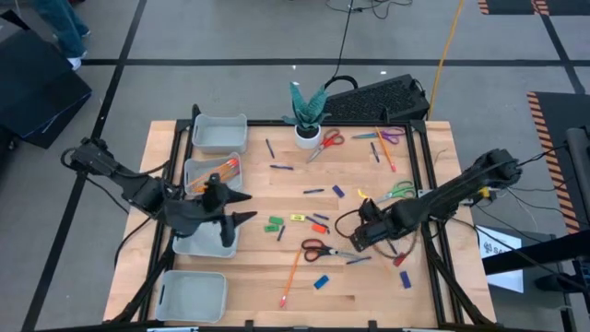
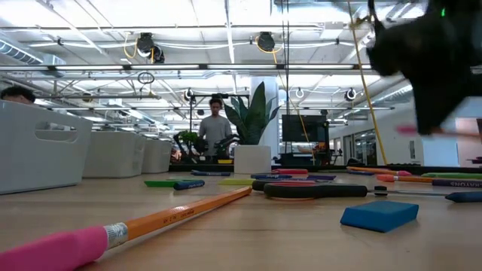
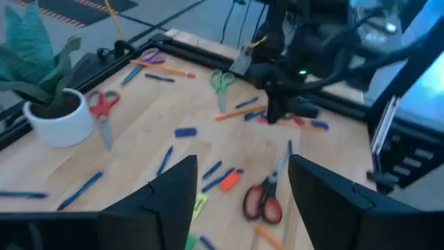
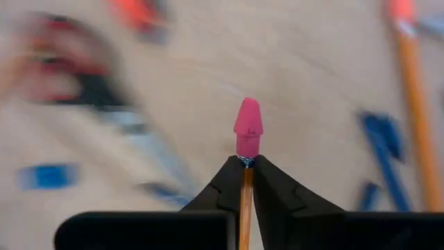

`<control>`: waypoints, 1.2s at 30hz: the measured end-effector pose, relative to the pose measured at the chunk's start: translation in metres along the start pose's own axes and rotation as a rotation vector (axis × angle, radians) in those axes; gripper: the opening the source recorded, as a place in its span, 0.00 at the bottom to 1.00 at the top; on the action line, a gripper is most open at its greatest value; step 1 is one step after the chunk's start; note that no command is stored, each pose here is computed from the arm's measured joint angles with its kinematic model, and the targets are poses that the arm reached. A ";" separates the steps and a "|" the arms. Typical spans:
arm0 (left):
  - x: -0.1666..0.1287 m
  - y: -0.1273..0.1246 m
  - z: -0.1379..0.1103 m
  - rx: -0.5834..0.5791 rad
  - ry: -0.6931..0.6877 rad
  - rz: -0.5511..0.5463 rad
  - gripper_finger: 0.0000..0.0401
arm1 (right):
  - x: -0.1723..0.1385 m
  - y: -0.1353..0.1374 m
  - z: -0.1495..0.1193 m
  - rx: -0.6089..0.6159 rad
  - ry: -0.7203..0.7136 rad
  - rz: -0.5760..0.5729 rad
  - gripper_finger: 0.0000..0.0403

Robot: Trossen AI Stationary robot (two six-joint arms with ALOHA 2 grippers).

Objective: Sort crayons/erasers/pens/pencils in bins
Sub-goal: Put the orange pencil into the middle top gray bin

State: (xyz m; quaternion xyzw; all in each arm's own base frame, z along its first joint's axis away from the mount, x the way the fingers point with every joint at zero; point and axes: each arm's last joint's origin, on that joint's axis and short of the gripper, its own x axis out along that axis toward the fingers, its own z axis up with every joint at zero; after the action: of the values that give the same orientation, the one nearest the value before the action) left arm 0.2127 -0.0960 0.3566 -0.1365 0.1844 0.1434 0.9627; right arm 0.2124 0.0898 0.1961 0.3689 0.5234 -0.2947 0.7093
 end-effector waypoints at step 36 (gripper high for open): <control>0.152 0.041 0.043 -0.094 -0.234 -0.528 0.45 | -0.123 0.059 0.089 -0.454 -1.186 0.646 0.03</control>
State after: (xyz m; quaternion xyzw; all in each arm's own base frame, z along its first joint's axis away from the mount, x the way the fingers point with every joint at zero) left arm 0.3480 -0.0100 0.3262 -0.2066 0.0234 -0.0890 0.9741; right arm 0.2721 0.0522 0.3432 0.1261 -0.0380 -0.1046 0.9858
